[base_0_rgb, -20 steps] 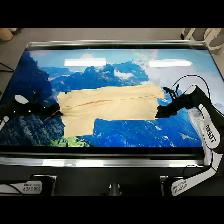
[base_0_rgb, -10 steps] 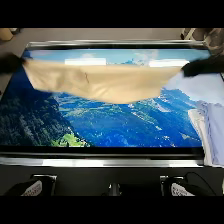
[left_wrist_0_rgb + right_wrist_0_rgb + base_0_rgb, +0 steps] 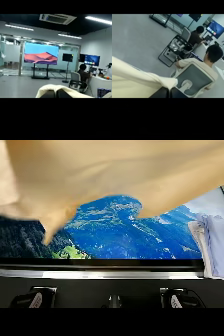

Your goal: Fold the shirts.

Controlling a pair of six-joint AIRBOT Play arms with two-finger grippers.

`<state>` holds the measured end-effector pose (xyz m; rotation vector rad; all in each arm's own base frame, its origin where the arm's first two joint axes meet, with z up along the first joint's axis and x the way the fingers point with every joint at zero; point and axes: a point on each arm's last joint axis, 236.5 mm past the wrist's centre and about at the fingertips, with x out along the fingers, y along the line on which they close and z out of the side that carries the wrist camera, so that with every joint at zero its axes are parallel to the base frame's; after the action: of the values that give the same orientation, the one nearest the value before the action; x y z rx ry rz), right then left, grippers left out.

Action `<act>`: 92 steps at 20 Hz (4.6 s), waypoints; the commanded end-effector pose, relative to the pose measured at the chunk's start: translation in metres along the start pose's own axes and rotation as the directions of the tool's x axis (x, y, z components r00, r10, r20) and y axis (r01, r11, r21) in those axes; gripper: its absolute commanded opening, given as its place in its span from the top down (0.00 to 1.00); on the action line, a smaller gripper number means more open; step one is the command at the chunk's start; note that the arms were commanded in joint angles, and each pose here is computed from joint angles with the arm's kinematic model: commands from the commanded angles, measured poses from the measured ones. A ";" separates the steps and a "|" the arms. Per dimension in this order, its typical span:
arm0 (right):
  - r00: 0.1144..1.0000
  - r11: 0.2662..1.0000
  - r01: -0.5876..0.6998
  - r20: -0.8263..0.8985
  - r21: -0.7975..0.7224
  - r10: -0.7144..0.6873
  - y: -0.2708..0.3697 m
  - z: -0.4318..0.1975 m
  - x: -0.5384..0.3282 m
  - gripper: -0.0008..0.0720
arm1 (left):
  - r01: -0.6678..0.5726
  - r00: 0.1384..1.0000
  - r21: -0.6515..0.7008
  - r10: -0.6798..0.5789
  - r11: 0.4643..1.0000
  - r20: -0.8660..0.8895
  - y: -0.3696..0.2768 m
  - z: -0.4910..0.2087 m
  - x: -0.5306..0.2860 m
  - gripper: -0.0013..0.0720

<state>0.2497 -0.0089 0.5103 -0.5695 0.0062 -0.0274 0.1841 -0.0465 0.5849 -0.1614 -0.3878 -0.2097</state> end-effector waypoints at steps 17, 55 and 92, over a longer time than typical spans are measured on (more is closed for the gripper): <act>0.349 0.759 -0.540 -0.724 0.364 0.595 0.263 -0.369 0.243 0.97 | -0.318 0.232 -0.169 -0.096 0.933 -0.968 0.136 -0.547 0.043 0.95; -0.168 0.619 -0.316 -0.684 0.719 0.710 0.263 -0.454 0.116 0.40 | -0.408 -0.341 -0.022 -0.175 0.913 -0.924 0.143 -0.592 -0.107 0.36; -0.303 0.454 -0.259 -0.518 0.853 0.800 0.357 -0.491 -0.018 0.16 | -0.493 -0.307 -0.121 -0.302 0.862 -0.903 0.050 -0.639 -0.242 0.95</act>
<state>0.2381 0.0282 -0.0903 0.1304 1.7563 0.6353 0.2039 -0.0749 -0.1073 -0.4617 1.6245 -0.1620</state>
